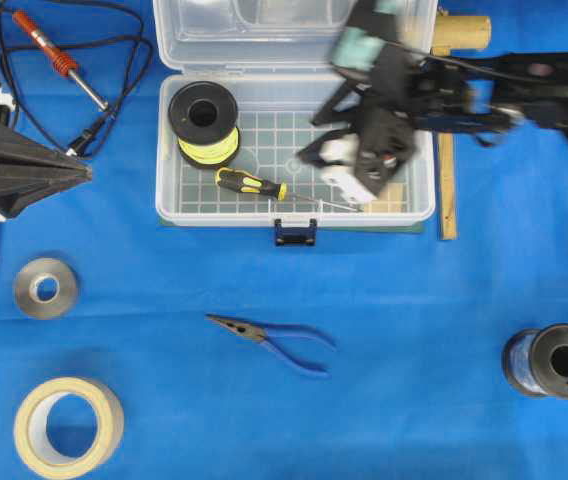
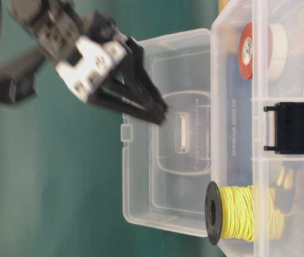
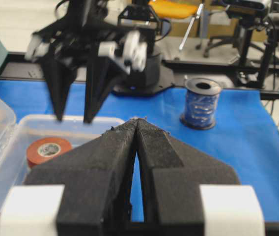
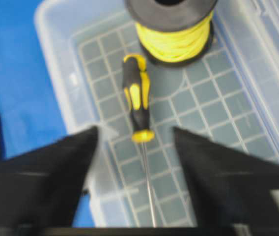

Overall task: Pick the screwdriver from the toolbox among several items.
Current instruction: 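Move the right gripper over the toolbox toward the yellow-black screwdriver, then close the right gripper on the yellow-black screwdriver handle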

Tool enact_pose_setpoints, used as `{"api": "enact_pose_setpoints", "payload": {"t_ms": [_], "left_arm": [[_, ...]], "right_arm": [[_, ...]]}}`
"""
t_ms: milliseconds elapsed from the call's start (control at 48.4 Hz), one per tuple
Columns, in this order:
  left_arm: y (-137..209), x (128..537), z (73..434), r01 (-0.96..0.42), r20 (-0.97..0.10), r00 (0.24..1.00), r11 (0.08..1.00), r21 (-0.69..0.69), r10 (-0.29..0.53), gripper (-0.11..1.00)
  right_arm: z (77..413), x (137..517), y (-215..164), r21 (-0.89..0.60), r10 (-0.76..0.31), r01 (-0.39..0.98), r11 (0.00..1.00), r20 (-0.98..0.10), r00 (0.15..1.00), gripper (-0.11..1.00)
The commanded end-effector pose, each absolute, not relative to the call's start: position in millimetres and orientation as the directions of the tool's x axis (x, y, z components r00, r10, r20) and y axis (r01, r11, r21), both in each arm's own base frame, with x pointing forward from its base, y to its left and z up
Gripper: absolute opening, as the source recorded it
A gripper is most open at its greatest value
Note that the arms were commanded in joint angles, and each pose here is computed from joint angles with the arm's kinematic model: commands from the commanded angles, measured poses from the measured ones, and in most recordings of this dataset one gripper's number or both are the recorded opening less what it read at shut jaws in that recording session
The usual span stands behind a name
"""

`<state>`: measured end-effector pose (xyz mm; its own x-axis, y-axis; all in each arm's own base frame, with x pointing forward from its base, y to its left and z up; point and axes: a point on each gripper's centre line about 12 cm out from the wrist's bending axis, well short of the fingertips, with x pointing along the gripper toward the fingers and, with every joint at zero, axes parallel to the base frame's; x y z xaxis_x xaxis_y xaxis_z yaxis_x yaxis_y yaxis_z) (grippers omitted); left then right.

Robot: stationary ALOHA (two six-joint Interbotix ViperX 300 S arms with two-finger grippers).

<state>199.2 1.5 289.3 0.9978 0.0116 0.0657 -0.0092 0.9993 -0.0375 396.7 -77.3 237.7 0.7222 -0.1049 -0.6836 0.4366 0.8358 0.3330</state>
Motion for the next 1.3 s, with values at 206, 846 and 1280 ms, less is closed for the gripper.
{"api": "enact_pose_setpoints", "payload": {"t_ms": [206, 846, 1280], "left_arm": [[1.6, 201.0, 294.1, -0.009, 0.090, 0.996, 0.999, -0.037, 0.012, 0.00], [1.4, 200.2, 293.0, -0.008, 0.090, 0.996, 0.999, -0.039, 0.011, 0.00], [2.2, 199.2, 295.1, -0.012, 0.099, 0.995, 0.999, -0.036, 0.016, 0.00]], "right_arm": [[204.2, 453.1, -100.1, 0.299, -0.096, 0.496, 0.815, -0.775, 0.625, 0.81], [114.6, 508.1, -91.0, 0.228, -0.029, 0.504, 0.833, -0.892, 0.451, 0.80], [171.8, 503.6, -81.2, 0.236, -0.037, 0.452, 0.860, -0.855, 0.517, 0.34]]}}
